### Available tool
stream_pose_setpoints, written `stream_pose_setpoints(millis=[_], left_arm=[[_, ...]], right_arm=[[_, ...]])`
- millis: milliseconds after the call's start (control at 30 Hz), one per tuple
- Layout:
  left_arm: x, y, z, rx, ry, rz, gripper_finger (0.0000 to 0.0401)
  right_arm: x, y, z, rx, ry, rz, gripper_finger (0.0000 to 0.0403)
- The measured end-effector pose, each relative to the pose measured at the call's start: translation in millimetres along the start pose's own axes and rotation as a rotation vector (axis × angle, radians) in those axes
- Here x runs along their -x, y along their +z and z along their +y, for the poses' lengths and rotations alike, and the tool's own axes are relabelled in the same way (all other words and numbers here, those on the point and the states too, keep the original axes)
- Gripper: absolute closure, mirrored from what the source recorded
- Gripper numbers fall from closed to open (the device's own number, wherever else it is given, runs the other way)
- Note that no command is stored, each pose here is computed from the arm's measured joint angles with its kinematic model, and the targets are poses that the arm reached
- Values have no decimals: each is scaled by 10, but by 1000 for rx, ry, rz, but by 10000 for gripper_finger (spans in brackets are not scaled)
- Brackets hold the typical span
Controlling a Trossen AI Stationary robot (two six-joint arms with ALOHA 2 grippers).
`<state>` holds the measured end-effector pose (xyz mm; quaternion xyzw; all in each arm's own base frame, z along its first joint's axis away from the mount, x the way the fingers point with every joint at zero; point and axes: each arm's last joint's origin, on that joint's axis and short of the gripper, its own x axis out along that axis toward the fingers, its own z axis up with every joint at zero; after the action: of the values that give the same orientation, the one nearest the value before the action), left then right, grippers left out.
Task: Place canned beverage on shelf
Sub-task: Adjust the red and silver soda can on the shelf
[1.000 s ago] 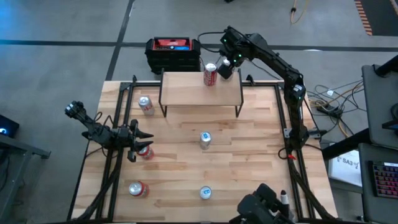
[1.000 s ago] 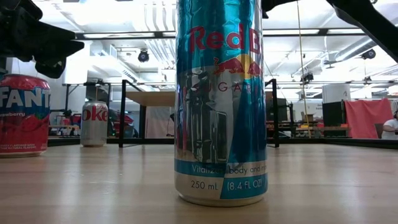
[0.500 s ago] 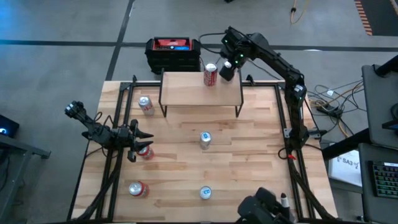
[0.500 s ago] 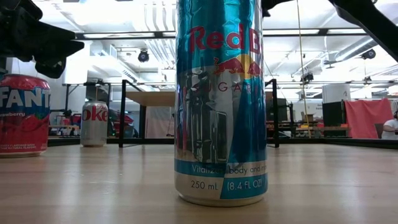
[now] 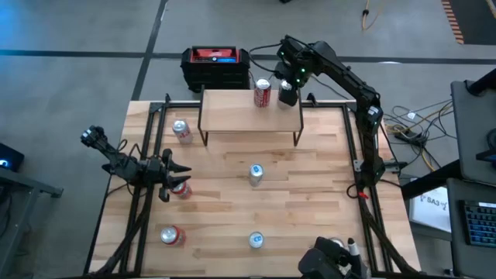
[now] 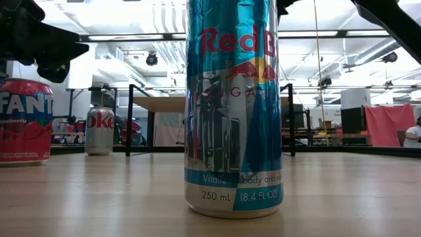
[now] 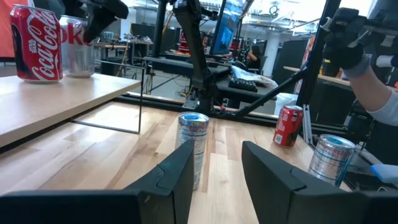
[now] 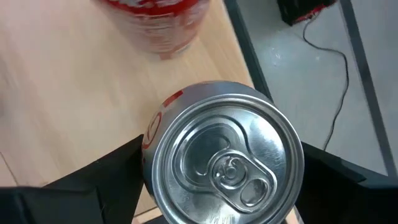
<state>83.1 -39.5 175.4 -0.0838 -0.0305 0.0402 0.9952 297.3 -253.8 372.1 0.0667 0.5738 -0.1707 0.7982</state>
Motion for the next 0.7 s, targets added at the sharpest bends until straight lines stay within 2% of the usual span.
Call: stream_pose_setpoints(millis=[233,700], left_arm=[[0,0,0,0,0,0,283],[0,0,0,0,0,0,283]], right_arm=[[2,9,7,108,25,-19,83],[0,36,-7,114,7,-45,83]])
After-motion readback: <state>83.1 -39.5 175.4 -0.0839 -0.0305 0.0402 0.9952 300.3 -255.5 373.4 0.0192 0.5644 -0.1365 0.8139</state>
